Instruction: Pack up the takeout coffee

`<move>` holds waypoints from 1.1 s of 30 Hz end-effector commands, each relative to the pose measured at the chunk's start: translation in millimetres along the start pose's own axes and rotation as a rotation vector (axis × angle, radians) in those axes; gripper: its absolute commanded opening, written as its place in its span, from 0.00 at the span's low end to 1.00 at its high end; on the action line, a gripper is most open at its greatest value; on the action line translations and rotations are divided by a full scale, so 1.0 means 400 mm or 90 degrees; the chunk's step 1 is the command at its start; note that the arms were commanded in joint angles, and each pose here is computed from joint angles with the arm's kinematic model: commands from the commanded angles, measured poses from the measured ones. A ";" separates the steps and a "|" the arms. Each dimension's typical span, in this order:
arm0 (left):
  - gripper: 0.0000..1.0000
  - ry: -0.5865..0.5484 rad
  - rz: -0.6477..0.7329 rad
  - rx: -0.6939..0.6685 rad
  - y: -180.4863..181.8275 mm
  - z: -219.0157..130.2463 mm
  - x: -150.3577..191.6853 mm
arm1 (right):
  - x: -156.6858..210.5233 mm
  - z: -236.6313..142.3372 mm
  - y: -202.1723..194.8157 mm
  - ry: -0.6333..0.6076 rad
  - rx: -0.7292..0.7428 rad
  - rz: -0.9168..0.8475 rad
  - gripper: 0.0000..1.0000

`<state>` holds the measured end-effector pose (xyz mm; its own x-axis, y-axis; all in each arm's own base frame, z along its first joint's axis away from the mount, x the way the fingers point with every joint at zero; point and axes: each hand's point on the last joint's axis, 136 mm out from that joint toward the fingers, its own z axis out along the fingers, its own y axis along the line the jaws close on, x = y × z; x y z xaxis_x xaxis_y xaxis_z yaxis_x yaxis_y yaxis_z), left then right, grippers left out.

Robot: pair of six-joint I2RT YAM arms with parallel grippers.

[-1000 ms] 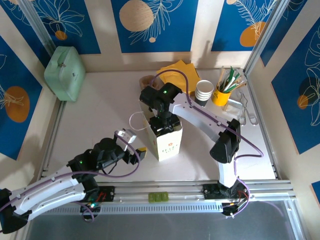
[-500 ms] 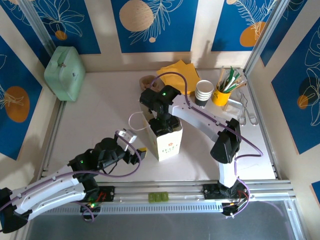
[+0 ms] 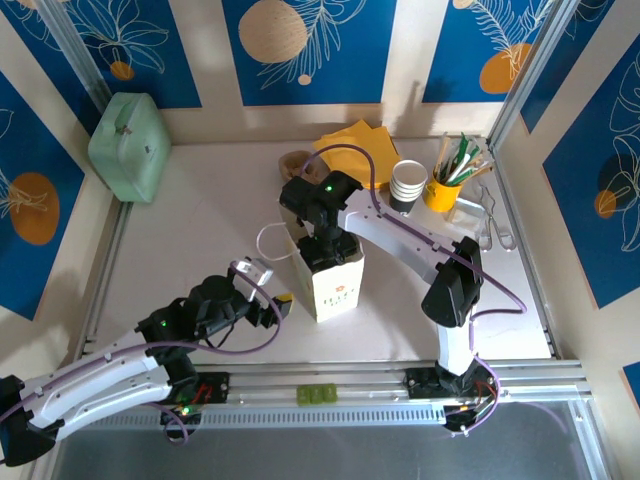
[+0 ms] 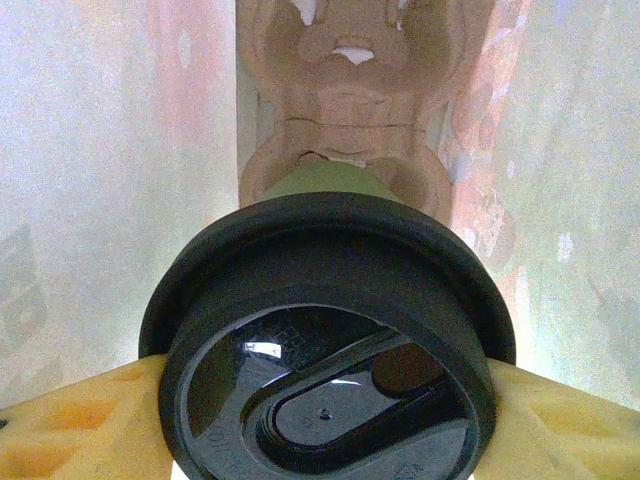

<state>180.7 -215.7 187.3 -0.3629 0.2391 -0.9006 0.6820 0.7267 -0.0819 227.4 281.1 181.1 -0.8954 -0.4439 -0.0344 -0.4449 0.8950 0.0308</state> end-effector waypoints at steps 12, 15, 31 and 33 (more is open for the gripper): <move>0.94 -0.014 0.019 -0.017 0.009 -0.008 -0.019 | 0.014 -0.020 -0.001 -0.008 -0.031 0.014 0.65; 0.94 -0.016 0.021 -0.019 0.009 -0.007 -0.022 | 0.017 -0.015 -0.001 -0.005 -0.031 0.015 0.64; 0.94 -0.013 0.017 -0.020 0.010 -0.005 -0.020 | 0.018 -0.006 -0.001 -0.010 -0.041 0.021 0.64; 0.94 -0.014 0.016 -0.019 0.010 -0.007 -0.022 | 0.015 -0.007 0.001 -0.015 -0.045 0.021 0.64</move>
<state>184.2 -213.4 185.5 -0.3523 0.2557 -0.9003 0.6726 0.7380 -0.0536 226.1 278.6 171.6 -0.9030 -0.4285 -0.0329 -0.4297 0.9011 0.0587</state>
